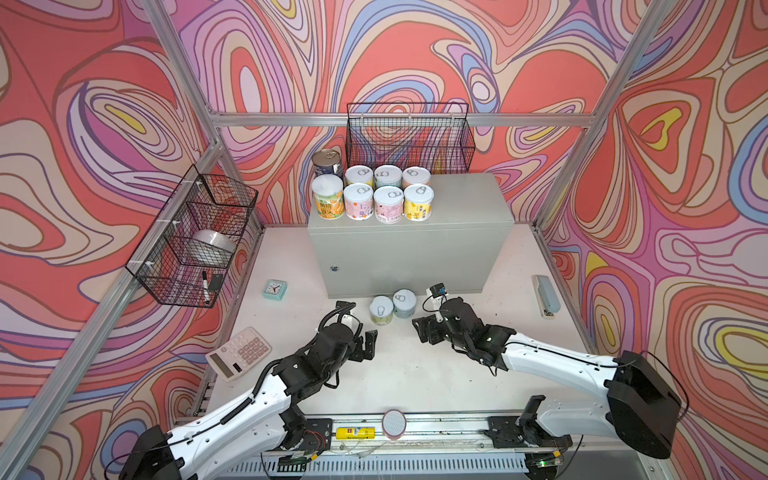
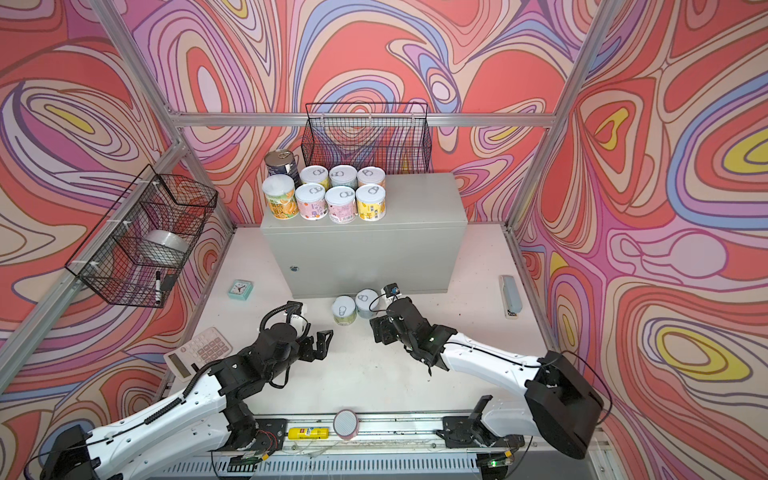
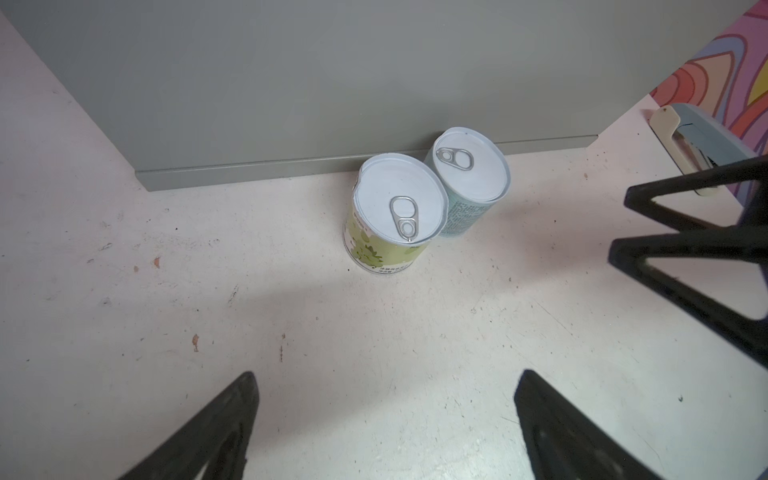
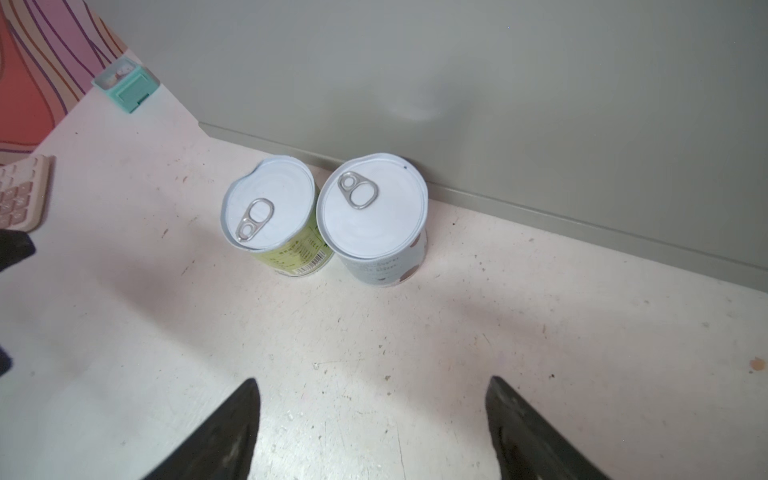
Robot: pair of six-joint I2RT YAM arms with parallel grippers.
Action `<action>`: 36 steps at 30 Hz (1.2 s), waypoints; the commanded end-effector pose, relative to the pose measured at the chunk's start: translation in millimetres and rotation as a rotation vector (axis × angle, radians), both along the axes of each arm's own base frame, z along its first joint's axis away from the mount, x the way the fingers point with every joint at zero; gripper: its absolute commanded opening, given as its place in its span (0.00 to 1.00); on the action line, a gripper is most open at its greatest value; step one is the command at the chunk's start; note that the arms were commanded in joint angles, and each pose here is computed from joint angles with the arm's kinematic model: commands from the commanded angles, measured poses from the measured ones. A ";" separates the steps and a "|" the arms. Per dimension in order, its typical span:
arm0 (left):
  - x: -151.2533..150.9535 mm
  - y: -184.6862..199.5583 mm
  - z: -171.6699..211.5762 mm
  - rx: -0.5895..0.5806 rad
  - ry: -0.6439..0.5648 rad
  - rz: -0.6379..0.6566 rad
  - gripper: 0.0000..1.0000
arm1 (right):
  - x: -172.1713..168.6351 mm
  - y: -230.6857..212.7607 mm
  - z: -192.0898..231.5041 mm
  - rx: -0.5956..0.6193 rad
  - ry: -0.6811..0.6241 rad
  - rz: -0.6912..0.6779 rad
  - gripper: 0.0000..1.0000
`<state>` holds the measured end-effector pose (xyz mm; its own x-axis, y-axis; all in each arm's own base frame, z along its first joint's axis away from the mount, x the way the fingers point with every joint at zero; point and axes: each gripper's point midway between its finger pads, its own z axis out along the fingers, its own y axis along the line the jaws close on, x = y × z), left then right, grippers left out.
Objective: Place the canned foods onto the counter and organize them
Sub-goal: 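Close the right gripper on the pale blue-labelled can beside the box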
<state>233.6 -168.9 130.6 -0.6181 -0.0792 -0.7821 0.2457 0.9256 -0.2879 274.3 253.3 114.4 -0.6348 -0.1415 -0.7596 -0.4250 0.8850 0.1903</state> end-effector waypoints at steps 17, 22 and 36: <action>16.2 3.5 -33.0 -0.085 -0.012 0.089 1.00 | 43.6 32.5 -55.0 -0.055 -0.096 0.014 0.88; 28.2 4.1 -35.1 -0.093 -0.043 0.113 1.00 | 67.3 37.1 -58.7 -0.039 -0.110 -0.033 0.87; 43.5 -4.8 -40.3 -0.113 -0.060 0.105 1.00 | 98.1 42.2 -68.7 -0.010 -0.134 -0.081 0.87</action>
